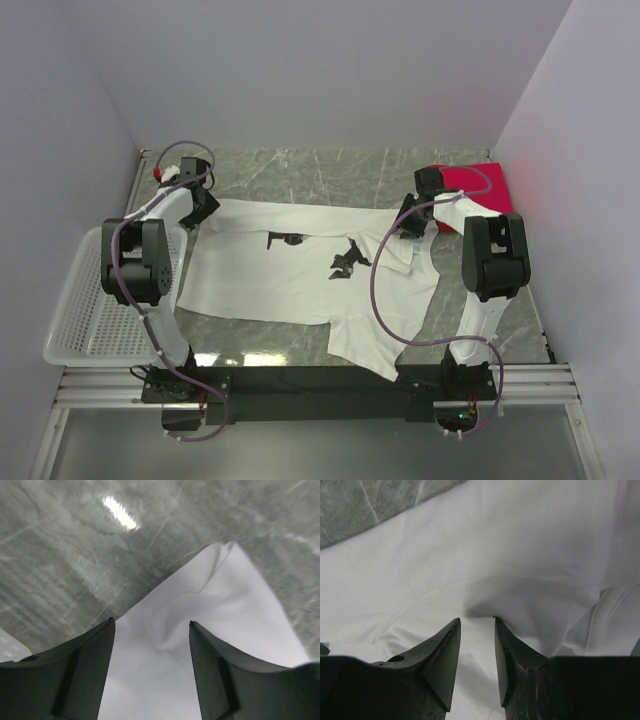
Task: Fold and stack the t-shirts
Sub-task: Fold the tshirt
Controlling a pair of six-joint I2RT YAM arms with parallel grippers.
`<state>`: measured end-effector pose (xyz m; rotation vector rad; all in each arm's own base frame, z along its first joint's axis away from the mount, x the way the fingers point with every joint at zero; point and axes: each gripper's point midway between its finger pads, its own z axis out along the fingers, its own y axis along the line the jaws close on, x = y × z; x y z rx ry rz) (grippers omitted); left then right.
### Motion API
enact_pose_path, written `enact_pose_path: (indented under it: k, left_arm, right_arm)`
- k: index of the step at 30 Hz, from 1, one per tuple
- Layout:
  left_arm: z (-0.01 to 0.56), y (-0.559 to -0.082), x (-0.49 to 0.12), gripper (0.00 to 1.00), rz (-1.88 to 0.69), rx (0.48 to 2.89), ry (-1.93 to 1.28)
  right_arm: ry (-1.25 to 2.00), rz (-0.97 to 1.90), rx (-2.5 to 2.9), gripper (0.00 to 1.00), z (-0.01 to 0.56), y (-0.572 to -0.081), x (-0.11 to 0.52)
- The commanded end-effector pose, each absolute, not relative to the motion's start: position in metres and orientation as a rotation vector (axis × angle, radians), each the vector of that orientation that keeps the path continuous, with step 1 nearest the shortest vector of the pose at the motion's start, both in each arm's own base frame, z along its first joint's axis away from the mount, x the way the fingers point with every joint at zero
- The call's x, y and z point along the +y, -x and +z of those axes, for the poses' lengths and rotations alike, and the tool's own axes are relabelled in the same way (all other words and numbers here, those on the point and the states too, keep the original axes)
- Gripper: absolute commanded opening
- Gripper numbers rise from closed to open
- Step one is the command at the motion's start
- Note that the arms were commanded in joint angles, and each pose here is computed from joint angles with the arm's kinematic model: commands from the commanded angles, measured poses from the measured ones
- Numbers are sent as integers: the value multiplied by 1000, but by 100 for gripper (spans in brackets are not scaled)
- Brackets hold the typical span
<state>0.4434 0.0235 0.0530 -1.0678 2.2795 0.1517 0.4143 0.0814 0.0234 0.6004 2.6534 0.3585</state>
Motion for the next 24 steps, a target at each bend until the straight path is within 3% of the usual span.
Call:
enact_pose_path:
  k: [1, 8, 13, 24]
  left_arm:
    - [112, -477, 26, 67, 71, 2160, 966]
    - [94, -507, 22, 56, 86, 2256, 860]
    - [78, -516, 17, 42, 74, 2292, 843]
    - [54, -522, 13, 36, 64, 2344, 818]
  right_arm:
    - [-573, 345, 2566, 41, 54, -429, 73]
    - [-601, 370, 2549, 41, 53, -441, 72]
    - [-618, 362, 2568, 41, 43, -440, 69]
    - [-648, 366, 2602, 40, 26, -436, 67]
